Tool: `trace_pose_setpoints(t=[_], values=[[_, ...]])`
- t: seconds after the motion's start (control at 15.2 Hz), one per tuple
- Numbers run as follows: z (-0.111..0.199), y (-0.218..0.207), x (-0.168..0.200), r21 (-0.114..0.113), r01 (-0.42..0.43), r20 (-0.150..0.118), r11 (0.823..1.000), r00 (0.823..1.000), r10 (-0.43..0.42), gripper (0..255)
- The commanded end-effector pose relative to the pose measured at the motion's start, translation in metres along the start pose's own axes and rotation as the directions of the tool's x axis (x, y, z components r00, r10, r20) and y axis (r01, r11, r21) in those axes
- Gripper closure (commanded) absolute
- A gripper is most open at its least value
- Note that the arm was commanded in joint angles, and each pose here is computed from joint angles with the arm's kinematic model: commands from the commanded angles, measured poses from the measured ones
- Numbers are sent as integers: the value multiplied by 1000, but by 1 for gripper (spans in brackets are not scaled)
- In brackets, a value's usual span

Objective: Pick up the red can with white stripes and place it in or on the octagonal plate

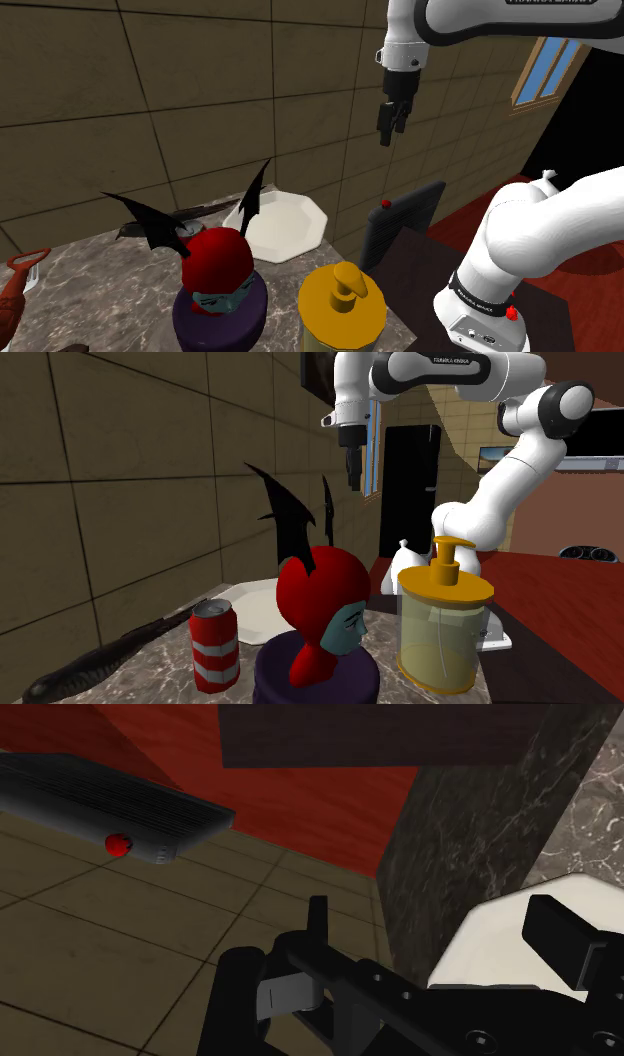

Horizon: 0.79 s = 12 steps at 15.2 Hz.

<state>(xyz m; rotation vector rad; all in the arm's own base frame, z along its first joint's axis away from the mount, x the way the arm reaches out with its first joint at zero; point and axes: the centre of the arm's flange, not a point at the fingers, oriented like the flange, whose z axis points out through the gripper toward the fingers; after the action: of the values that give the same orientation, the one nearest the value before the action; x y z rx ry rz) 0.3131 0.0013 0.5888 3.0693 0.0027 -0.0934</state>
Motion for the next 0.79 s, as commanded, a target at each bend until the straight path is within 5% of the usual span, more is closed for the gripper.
trace_pose_setpoints(t=[0.0,0.73], values=[[0,0,0,0,0,0,1000,1000,0,0],[29,-121,67,20,-13,-16,1000,1000,14,0]])
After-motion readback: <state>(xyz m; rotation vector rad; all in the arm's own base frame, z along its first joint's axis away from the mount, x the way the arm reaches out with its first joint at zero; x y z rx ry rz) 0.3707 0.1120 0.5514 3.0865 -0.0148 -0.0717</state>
